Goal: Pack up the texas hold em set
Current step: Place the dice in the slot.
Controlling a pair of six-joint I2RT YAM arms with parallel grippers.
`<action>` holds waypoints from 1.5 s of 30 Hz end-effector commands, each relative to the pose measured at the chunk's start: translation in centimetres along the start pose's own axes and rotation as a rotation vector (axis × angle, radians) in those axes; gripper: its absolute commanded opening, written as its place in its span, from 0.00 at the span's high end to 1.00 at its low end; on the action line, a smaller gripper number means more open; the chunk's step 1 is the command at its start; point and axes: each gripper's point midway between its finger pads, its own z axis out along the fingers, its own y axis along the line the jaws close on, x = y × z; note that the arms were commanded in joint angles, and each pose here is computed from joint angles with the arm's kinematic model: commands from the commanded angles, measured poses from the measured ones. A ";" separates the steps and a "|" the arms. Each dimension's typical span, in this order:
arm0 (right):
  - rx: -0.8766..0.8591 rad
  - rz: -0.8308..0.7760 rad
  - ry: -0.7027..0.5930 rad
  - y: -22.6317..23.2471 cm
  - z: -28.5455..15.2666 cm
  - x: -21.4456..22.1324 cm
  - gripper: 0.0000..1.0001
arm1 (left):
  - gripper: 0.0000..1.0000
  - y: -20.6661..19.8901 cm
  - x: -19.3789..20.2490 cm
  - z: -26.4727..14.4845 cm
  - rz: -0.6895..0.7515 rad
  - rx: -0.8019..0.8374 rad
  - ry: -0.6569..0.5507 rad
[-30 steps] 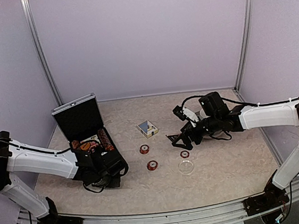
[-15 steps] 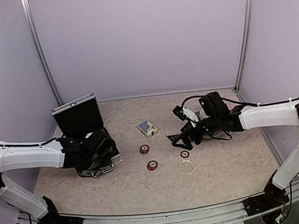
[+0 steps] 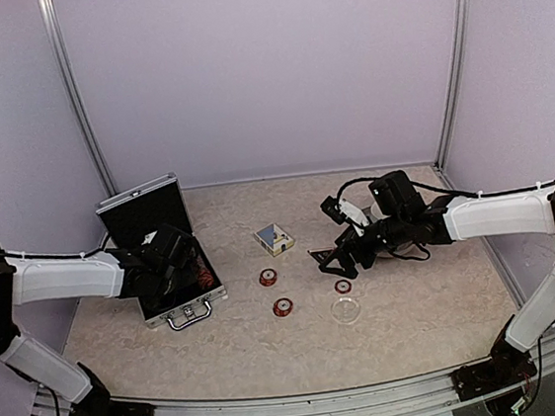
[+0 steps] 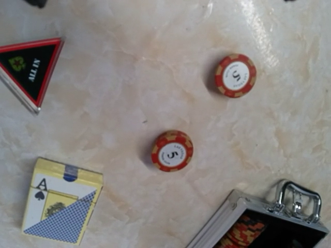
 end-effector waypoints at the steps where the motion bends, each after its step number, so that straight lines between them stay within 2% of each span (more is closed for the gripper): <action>1: -0.012 0.009 0.006 0.0 0.1 0.1 0.01 | 0.87 0.3 -0.7 1.6 -0.015 -0.009 -0.031; 15: -0.014 0.009 0.009 0.0 0.2 0.2 0.01 | 0.87 0.2 -0.8 5.4 -0.025 -0.022 -0.002; 45: -0.018 0.014 0.018 -0.1 0.5 0.5 0.01 | 0.87 0.7 -0.2 7.8 -0.021 -0.050 0.023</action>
